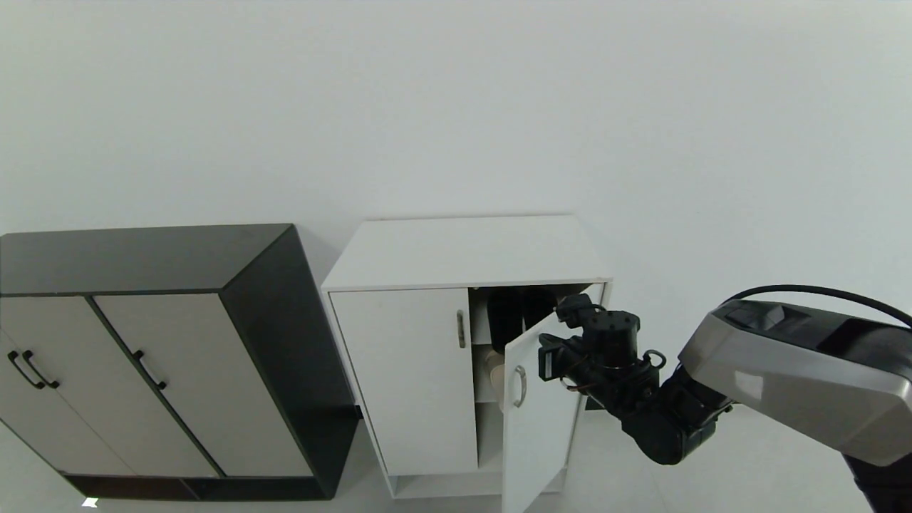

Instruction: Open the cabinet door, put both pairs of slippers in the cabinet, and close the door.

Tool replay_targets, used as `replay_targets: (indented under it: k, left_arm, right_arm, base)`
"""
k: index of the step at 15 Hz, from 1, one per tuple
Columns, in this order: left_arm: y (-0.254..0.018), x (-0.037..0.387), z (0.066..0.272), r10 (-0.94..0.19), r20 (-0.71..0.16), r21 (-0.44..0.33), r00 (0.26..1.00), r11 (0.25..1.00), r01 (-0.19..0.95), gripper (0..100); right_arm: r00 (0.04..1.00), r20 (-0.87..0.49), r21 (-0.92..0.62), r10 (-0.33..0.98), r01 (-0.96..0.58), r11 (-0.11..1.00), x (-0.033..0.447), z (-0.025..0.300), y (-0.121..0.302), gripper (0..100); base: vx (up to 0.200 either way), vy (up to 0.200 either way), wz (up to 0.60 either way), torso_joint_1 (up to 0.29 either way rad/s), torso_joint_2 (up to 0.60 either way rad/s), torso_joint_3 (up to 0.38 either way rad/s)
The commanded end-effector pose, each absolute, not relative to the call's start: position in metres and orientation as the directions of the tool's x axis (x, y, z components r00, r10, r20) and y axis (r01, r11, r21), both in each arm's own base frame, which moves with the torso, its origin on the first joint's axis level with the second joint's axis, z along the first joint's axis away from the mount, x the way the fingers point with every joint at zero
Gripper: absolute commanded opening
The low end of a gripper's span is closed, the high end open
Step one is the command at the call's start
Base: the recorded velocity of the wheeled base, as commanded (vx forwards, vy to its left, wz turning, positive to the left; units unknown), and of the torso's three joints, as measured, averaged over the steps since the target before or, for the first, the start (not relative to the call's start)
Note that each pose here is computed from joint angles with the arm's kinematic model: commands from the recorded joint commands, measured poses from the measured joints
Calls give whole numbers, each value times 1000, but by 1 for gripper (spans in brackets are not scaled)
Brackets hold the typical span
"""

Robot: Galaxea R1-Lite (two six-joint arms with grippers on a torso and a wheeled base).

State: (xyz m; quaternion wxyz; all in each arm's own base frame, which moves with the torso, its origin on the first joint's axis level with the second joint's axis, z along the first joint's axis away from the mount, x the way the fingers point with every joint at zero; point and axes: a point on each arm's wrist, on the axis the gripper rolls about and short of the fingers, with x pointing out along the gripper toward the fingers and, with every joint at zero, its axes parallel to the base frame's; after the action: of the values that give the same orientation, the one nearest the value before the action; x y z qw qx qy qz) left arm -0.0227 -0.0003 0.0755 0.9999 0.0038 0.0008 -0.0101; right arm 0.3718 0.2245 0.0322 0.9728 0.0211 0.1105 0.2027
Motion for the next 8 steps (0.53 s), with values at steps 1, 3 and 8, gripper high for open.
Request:
replay_targets:
  k: [1,3,8]
  left_arm:
    - [0,-23,76,-20,-2,8,1000,1000,20,0]
    - [0,-23,76,-20,-2,8,1000,1000,20,0]
    - [0,-23,76,-20,-2,6,1000,1000,20,0]
  right_arm:
    - [900,-204,86,386,-376,922,386,24,225,0]
    - [907,-202,87,368,-358,930,399,28,223,0]
    - [918,-188,91,349,-337,937,423,29,223,0]
  base:
    - [0,0,0,0,0,0]
    - [0,0,0,0,0,0]
    - [0,0,0,0,0,0]
